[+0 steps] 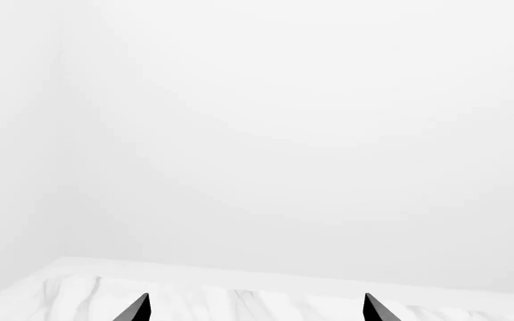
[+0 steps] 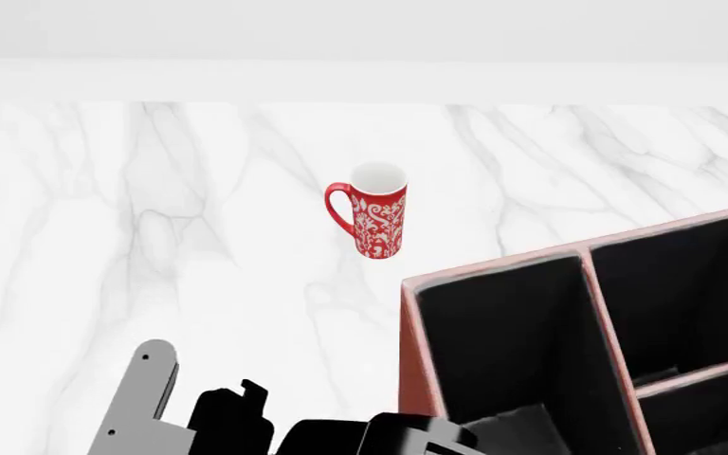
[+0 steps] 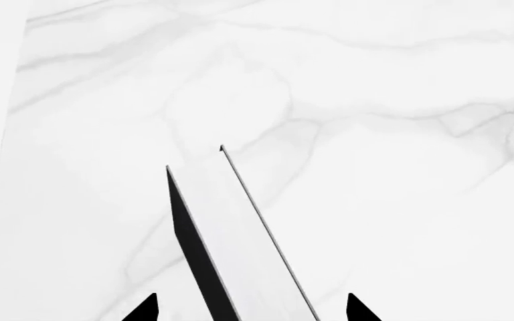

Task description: Pick up the book and place it in the left compartment of the caddy.

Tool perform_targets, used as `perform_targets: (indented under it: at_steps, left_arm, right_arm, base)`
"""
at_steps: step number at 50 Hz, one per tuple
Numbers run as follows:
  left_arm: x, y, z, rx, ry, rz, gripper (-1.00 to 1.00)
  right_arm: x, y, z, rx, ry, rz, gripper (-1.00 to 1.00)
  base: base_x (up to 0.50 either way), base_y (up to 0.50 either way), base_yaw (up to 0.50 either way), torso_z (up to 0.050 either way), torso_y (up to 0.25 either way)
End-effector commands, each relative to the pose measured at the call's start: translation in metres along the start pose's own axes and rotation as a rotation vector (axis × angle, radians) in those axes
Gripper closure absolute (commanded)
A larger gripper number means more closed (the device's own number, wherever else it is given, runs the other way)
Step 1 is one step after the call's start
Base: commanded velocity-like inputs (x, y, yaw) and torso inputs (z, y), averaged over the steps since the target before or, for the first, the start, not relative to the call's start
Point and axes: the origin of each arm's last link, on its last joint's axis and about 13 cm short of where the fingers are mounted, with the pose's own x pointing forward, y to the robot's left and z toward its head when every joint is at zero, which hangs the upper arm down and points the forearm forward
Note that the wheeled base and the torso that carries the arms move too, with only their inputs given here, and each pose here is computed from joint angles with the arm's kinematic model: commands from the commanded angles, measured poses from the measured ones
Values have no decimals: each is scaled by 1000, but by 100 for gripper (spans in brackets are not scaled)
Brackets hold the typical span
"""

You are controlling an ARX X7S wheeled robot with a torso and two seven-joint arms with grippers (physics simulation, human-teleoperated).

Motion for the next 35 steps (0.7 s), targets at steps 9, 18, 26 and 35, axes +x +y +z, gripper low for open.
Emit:
perform_targets:
  at_steps: [9, 18, 26, 35]
  left_arm:
    - [-1, 0, 0, 0, -1, -2, -100]
    - [-1, 0, 1, 0, -3, -3, -100]
    - [-1, 0, 1, 1, -5, -3, -100]
    - [-1, 0, 1, 1, -4, -3, -100]
  right_arm:
    - [7, 0, -6, 6, 11, -18, -100]
    - [11, -2, -9, 20, 20, -25, -100]
    - [16, -2, -17, 34, 31, -23, -100]
    - [14, -1, -15, 38, 23, -13, 100]
  base:
    - [0, 0, 0, 0, 0]
    - [0, 0, 0, 0, 0]
    - [0, 0, 0, 0, 0]
    - [0, 0, 0, 0, 0]
